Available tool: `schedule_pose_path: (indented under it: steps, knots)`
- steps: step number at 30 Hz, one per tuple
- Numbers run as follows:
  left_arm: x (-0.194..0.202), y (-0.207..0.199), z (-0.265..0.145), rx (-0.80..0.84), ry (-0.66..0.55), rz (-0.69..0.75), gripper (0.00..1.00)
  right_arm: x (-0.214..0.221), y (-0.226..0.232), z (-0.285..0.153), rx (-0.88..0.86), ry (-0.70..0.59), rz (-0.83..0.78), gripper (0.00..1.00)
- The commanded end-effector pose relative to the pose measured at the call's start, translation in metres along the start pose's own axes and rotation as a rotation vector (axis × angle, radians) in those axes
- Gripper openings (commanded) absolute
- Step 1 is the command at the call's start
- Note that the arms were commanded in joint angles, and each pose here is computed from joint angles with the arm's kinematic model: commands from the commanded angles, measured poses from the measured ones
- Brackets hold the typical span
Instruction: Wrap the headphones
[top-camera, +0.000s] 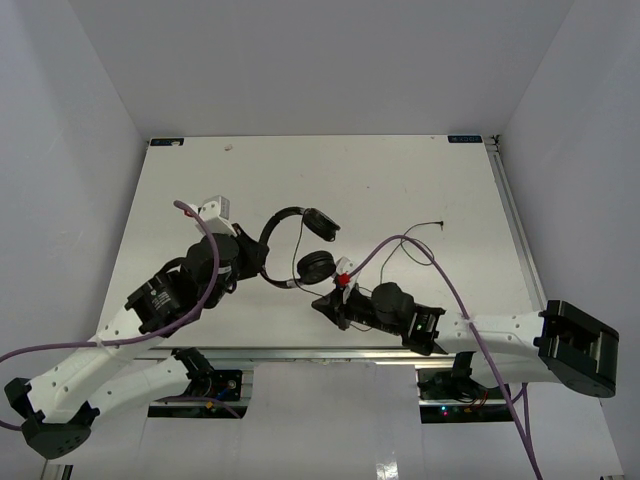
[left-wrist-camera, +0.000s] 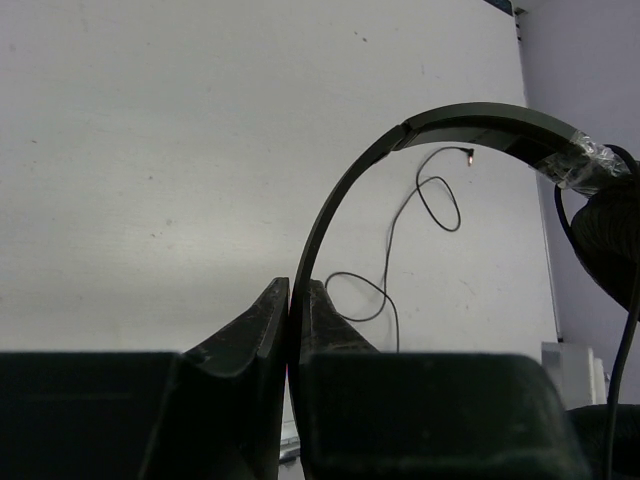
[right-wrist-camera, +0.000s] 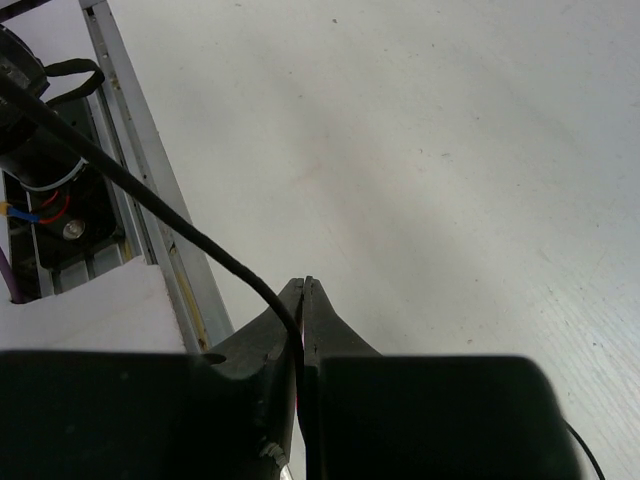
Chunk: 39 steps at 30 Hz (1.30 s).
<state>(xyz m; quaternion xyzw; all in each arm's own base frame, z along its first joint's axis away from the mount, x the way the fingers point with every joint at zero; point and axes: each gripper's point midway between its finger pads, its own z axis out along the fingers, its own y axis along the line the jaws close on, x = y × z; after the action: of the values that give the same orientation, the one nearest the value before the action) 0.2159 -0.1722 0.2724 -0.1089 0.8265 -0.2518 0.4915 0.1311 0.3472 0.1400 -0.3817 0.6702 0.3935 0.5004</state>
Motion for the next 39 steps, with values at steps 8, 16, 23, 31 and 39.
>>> schedule_pose_path:
  steps: [8,16,23,31,39]
  knots:
    - [-0.011,-0.031,-0.027,0.21,0.009,-0.001,0.0,-0.001,-0.029,-0.008,0.153,-0.065,-0.034,0.08]
    - [0.005,-0.054,-0.051,0.404,0.111,0.127,0.0,-0.02,-0.054,-0.022,0.243,-0.12,-0.032,0.08]
    - [0.025,-0.068,-0.067,0.557,0.203,0.275,0.0,-0.047,-0.079,-0.032,0.3,-0.162,-0.025,0.08]
    - [0.041,-0.042,-0.05,0.465,0.248,0.432,0.0,-0.094,-0.105,-0.052,0.392,-0.193,-0.048,0.08]
    - [0.061,-0.015,-0.018,0.317,0.308,0.524,0.0,-0.136,-0.104,-0.067,0.388,-0.214,-0.101,0.09]
